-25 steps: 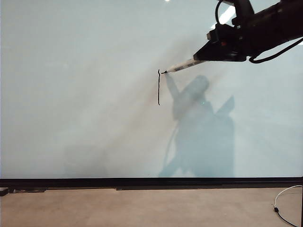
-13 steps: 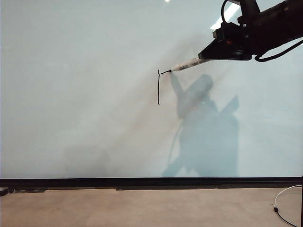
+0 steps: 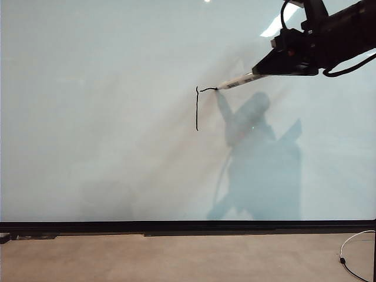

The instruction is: Pick up the pen on the shelf to the right of the whiteboard and draw a rectangle.

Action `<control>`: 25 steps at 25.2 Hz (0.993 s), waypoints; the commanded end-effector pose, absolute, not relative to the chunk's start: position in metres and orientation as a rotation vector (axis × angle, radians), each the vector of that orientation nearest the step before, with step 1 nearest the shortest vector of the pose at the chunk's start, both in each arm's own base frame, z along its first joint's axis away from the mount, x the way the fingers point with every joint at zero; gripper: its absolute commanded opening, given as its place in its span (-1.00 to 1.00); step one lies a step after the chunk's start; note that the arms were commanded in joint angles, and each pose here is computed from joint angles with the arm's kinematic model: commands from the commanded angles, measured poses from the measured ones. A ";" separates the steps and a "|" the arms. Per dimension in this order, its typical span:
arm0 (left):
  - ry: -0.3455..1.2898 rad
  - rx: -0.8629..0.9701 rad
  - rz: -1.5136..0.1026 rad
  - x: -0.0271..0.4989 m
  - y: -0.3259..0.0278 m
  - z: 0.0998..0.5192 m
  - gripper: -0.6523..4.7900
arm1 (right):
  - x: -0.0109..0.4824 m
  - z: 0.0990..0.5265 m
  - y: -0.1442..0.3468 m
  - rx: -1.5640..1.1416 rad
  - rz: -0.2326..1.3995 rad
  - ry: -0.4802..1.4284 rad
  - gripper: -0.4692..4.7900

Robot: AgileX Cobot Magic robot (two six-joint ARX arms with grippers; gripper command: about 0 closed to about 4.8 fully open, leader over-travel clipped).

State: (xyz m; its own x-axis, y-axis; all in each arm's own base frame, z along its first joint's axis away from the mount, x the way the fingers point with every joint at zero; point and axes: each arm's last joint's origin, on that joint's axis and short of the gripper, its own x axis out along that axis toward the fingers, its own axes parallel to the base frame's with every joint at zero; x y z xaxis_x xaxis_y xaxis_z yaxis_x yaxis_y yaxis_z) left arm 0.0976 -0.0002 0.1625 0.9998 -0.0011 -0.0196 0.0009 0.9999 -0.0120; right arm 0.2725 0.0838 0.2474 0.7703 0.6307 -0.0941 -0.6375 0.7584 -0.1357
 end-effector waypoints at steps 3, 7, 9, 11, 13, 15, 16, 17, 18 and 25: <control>0.011 -0.008 -0.005 0.098 0.000 0.164 -0.78 | 0.273 0.254 0.073 -0.174 0.596 0.019 -0.84; 0.011 -0.008 -0.005 0.097 0.000 0.164 -0.78 | 0.272 0.254 0.067 -0.176 0.591 0.025 -0.84; 0.011 -0.008 -0.005 0.098 0.000 0.164 -0.78 | 0.271 0.254 0.063 -0.175 0.579 0.025 -0.84; 0.011 -0.008 -0.005 0.098 0.000 0.164 -0.78 | 0.269 0.253 0.061 -0.175 0.572 0.025 -0.84; 0.011 -0.008 -0.005 0.097 0.000 0.164 -0.78 | 0.268 0.253 0.060 -0.175 0.571 0.024 -0.84; 0.011 -0.008 -0.005 0.098 0.000 0.164 -0.78 | 0.266 0.253 0.055 -0.175 0.555 0.022 -0.84; 0.011 -0.008 -0.005 0.098 0.000 0.164 -0.78 | 0.266 0.253 0.053 -0.174 0.557 0.021 -0.84; 0.011 -0.008 -0.005 0.097 0.000 0.164 -0.78 | 0.266 0.253 0.053 -0.175 0.557 0.020 -0.84; 0.011 -0.008 -0.005 0.097 0.000 0.164 -0.78 | 0.266 0.253 0.053 -0.175 0.556 0.020 -0.84; 0.011 -0.008 -0.005 0.097 0.000 0.164 -0.78 | 0.256 0.250 0.057 -0.162 0.694 0.017 -0.84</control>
State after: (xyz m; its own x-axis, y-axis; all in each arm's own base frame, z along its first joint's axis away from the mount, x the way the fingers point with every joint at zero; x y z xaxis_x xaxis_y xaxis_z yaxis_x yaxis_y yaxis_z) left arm 0.0976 -0.0002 0.1624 0.9998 -0.0015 -0.0196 0.0013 0.9999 -0.0124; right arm 0.2606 0.0542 0.2465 0.7878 0.6083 -0.0963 -0.6159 0.7769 -0.1307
